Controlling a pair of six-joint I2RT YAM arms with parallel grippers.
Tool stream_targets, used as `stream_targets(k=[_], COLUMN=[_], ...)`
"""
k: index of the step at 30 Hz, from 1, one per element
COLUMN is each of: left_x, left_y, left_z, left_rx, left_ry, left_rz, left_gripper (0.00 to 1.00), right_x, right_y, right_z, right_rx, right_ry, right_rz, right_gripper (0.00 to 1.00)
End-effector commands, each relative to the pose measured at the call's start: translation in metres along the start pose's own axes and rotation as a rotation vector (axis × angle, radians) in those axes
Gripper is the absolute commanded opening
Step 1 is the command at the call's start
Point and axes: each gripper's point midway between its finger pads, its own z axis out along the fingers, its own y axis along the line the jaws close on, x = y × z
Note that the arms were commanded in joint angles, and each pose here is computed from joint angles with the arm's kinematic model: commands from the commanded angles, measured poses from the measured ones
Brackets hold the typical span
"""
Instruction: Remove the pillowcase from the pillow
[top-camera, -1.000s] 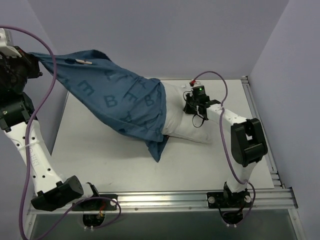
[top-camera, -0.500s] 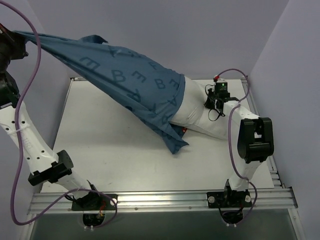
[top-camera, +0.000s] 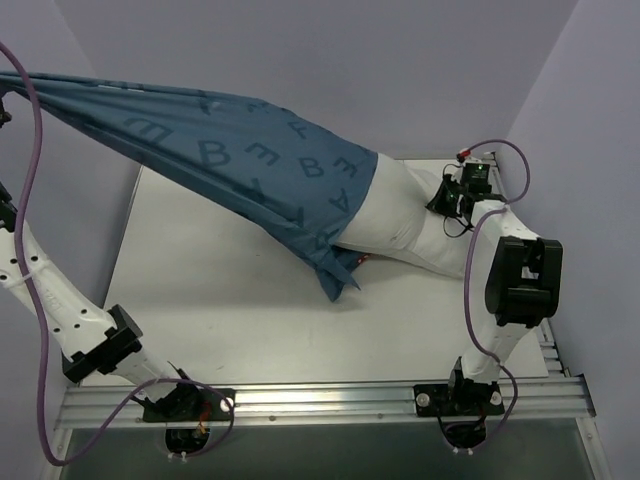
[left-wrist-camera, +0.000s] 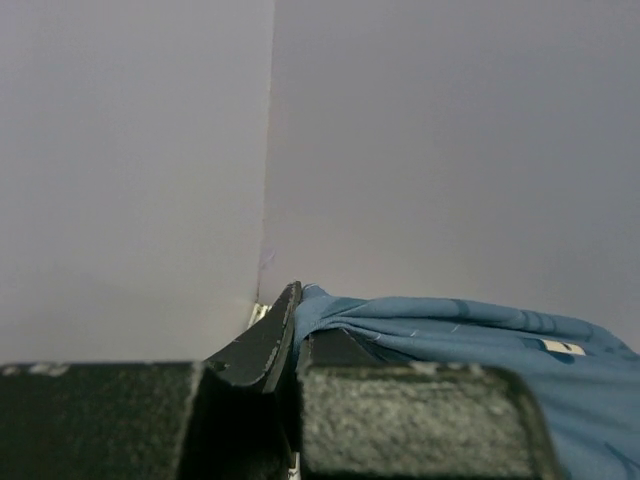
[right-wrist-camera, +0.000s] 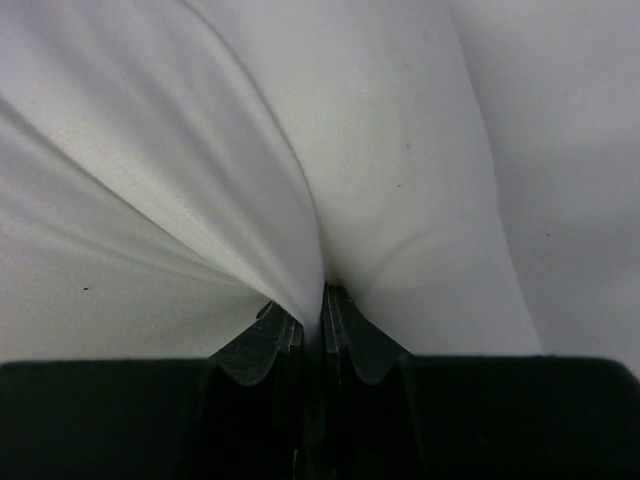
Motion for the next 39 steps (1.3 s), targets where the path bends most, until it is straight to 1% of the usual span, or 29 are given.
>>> stream_targets(k=[1, 2, 3, 4, 5, 6, 7, 9, 10, 11, 12, 13, 14, 15, 16, 19, 20, 21, 23, 24, 26, 27, 28, 30, 31, 32, 35, 37, 39], left_x=[-0.150, -0.139, -0.077, -0.062, -0.034, -0.010, 0.029, 0.063, 0.096, 0.113, 0.133, 0.174, 0.197, 0.221, 0.265, 0.327, 0.361, 0.378, 0.420, 0.433, 0.453, 0.467, 0.472, 0.479, 0.479, 0.477, 0.454, 0.429, 0.421], left_y=[0.031, 0.014, 0.033, -0.013, -0.016, -0.014, -0.010, -0.006, -0.008, -0.009, -0.011, -0.011, -0.023, -0.023, -0.022, -0.026, -0.024, -0.022, -0.020, -0.022, -0.024, -0.028, -0.030, -0.037, -0.047, -0.054, -0.090, -0.117, -0.138], left_z=[-0.068, -0.063, -0.029, -0.036, -0.029, -0.023, -0.019, -0.019, -0.023, -0.026, -0.029, -0.038, -0.044, -0.050, -0.066, -0.098, -0.114, -0.127, -0.154, -0.164, -0.183, -0.195, -0.199, -0.205, -0.206, -0.205, -0.174, -0.128, -0.087], left_rx=[-0.248, -0.144, -0.080, 0.051, 0.057, 0.038, 0.016, 0.042, 0.085, 0.111, 0.152, 0.194, 0.274, 0.310, 0.332, 0.445, 0.479, 0.529, 0.606, 0.674, 0.742, 0.796, 0.819, 0.870, 0.915, 0.943, 0.977, 0.901, 0.828], left_ry=[-0.543, -0.504, -0.341, -0.314, -0.255, -0.200, -0.113, -0.025, 0.061, 0.105, 0.152, 0.269, 0.329, 0.393, 0.525, 0.686, 0.769, 0.812, 0.928, 0.963, 1.039, 1.085, 1.102, 1.137, 1.135, 1.127, 1.001, 0.870, 0.798], left_rz=[0.197, 0.208, 0.160, 0.199, 0.215, 0.292, 0.259, 0.281, 0.266, 0.266, 0.301, 0.276, 0.276, 0.332, 0.301, 0.382, 0.389, 0.464, 0.516, 0.602, 0.635, 0.667, 0.680, 0.691, 0.699, 0.698, 0.646, 0.599, 0.542], left_gripper=[0.02, 0.02, 0.02, 0.02, 0.02, 0.02, 0.02, 0.02, 0.02, 0.02, 0.02, 0.02, 0.02, 0.02, 0.02, 0.02, 0.03, 0.07, 0.11, 0.15, 0.27, 0.36, 0.56, 0.74, 0.98, 0.94, 0.94, 0.94, 0.94], right_x=[0.114, 0.109, 0.108, 0.107, 0.106, 0.104, 0.105, 0.105, 0.105, 0.104, 0.104, 0.100, 0.099, 0.097, 0.094, 0.086, 0.085, 0.083, 0.075, 0.074, 0.071, 0.069, 0.067, 0.066, 0.064, 0.066, 0.067, 0.070, 0.073], right_y=[-0.182, -0.178, -0.173, -0.173, -0.173, -0.175, -0.179, -0.180, -0.178, -0.176, -0.174, -0.171, -0.164, -0.162, -0.158, -0.144, -0.136, -0.130, -0.115, -0.102, -0.091, -0.082, -0.078, -0.070, -0.068, -0.056, -0.039, -0.031, -0.029], right_z=[-0.042, -0.043, -0.043, -0.044, -0.045, -0.047, -0.048, -0.047, -0.047, -0.047, -0.047, -0.049, -0.047, -0.048, -0.049, -0.049, -0.048, -0.047, -0.047, -0.045, -0.047, -0.045, -0.047, -0.046, -0.048, -0.046, -0.044, -0.042, -0.041], right_rx=[0.683, 0.686, 0.686, 0.687, 0.685, 0.693, 0.700, 0.693, 0.689, 0.684, 0.684, 0.679, 0.669, 0.668, 0.662, 0.638, 0.624, 0.609, 0.575, 0.553, 0.529, 0.509, 0.502, 0.468, 0.462, 0.425, 0.377, 0.347, 0.338], right_ry=[0.387, 0.372, 0.372, 0.368, 0.364, 0.358, 0.362, 0.362, 0.362, 0.360, 0.357, 0.344, 0.338, 0.336, 0.325, 0.300, 0.294, 0.283, 0.255, 0.246, 0.234, 0.223, 0.212, 0.206, 0.193, 0.195, 0.182, 0.185, 0.190], right_rz=[-0.029, -0.050, -0.068, -0.067, -0.063, -0.059, -0.047, -0.039, -0.041, -0.049, -0.055, -0.064, -0.078, -0.092, -0.100, -0.139, -0.158, -0.169, -0.198, -0.232, -0.268, -0.285, -0.294, -0.318, -0.316, -0.364, -0.412, -0.427, -0.436], right_gripper=[0.00, 0.00, 0.00, 0.00, 0.00, 0.00, 0.00, 0.00, 0.00, 0.00, 0.00, 0.00, 0.00, 0.00, 0.00, 0.00, 0.00, 0.00, 0.00, 0.00, 0.00, 0.00, 0.00, 0.00, 0.00, 0.00, 0.00, 0.00, 0.00])
